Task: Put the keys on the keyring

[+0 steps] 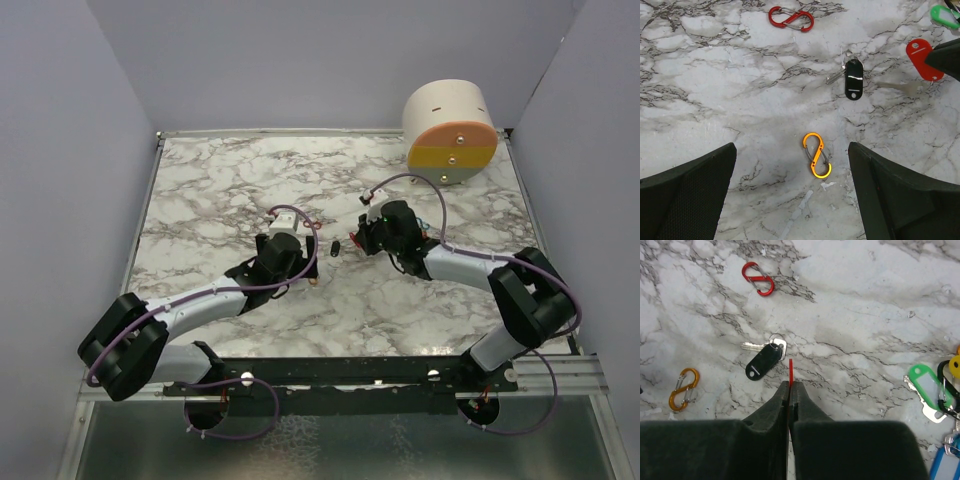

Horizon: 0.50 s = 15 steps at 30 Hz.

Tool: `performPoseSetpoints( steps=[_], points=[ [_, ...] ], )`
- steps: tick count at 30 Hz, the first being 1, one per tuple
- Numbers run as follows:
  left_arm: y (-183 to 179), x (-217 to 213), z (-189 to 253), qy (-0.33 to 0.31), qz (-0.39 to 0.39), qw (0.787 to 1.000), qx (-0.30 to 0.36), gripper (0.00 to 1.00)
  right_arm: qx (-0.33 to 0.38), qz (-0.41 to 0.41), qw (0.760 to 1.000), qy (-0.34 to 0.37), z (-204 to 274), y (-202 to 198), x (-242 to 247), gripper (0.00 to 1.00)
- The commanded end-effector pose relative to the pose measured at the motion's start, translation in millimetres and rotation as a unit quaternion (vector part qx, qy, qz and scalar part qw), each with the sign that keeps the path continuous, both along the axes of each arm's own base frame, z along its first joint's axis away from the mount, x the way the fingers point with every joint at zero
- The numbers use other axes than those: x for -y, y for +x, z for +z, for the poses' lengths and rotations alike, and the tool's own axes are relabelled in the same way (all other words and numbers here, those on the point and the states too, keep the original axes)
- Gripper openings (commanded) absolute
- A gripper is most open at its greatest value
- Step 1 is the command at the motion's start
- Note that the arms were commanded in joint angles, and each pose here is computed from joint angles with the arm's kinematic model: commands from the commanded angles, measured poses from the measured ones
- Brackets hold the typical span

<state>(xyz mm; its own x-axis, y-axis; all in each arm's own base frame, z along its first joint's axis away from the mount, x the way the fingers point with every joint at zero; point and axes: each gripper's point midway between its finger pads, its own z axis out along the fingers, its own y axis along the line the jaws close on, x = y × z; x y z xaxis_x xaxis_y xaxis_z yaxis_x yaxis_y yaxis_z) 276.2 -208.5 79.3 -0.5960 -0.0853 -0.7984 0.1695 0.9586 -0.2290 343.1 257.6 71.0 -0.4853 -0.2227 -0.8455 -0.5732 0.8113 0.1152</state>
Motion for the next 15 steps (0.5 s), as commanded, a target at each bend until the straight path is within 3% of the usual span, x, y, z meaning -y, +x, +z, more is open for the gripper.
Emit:
performPoseSetpoints(
  steps=[1, 15],
  points=[
    [10.4, 1.9, 9.4, -0.008, 0.009, 1.000, 0.017, 0.95, 0.057, -0.003, 0.997, 0.053, 40.1, 2.6, -5.6, 0.01],
    [59.2, 17.4, -2.7, 0.004, 0.024, 1.000, 0.008, 0.79, 0.123, -0.008, 0.985, 0.122, 92.0, -13.2, 3.3, 0.01]
  ],
)
